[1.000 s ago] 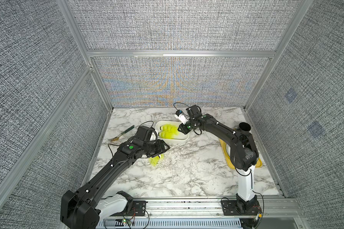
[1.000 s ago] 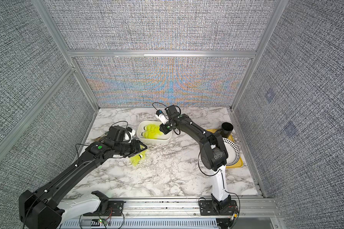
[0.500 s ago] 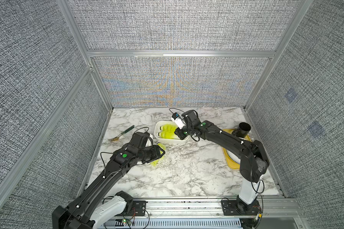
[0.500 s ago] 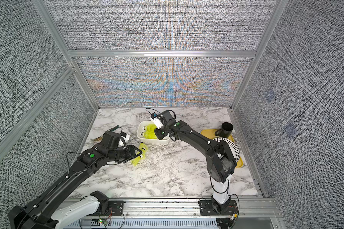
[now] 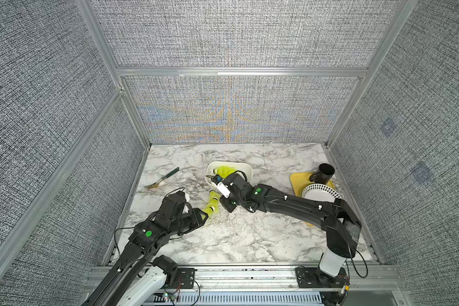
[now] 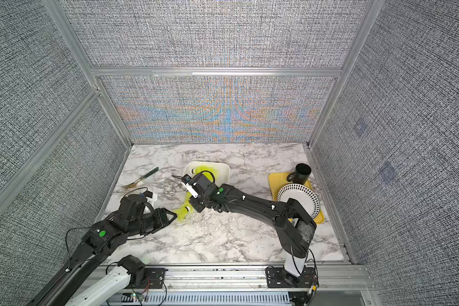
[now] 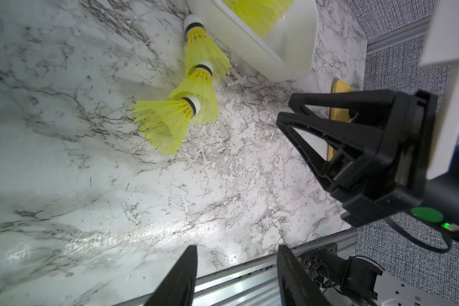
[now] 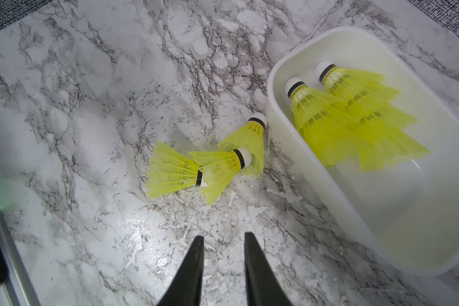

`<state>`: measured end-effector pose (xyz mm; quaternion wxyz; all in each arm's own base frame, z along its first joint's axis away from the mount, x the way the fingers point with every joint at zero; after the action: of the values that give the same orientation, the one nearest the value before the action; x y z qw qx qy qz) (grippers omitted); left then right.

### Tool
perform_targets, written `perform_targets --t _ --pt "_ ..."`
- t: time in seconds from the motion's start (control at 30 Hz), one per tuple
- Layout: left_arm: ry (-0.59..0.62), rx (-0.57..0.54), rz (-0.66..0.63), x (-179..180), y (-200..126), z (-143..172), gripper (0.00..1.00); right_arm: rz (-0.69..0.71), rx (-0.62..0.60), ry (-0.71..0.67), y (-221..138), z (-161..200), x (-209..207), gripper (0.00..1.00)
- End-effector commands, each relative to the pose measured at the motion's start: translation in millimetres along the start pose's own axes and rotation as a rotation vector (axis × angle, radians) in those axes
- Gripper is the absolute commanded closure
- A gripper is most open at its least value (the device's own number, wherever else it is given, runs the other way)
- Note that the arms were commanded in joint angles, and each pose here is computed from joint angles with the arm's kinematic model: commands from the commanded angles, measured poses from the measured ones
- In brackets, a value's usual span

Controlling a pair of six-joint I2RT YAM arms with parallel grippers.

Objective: Put the shuttlecocks into the storage box
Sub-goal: Pick up the shuttlecock at the center of the board.

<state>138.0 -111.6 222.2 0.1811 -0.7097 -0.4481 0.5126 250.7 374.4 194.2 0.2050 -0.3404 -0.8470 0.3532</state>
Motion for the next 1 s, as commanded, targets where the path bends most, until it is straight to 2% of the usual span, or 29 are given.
perform_targets --t 0.0,0.23,0.63,0.97 --pt "-0.032 -0.009 -0.052 11 -7 8 0.48 0.063 -0.027 0.01 7 1 10 0.72" --pt "-0.052 -0.024 -0.062 18 -18 17 0.49 0.181 0.002 0.018 30 7 15 0.72" --pt "-0.064 -0.035 -0.058 23 -24 25 0.49 0.15 0.04 -0.025 48 19 25 0.7" --pt "-0.064 -0.042 -0.058 24 -28 26 0.49 0.229 0.028 0.034 61 3 -5 0.71"
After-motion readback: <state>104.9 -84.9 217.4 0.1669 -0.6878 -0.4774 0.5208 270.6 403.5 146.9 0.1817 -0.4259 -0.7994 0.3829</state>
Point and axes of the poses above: each gripper's point midway between its finger pads, its own y axis out along the fingers, its own x axis along the line the jaws close on, z = x × y, the point moved 6 cm from there along -y, back along the fingers, and after that the axes turned 11 degrees about y, right-handed, at the moved point
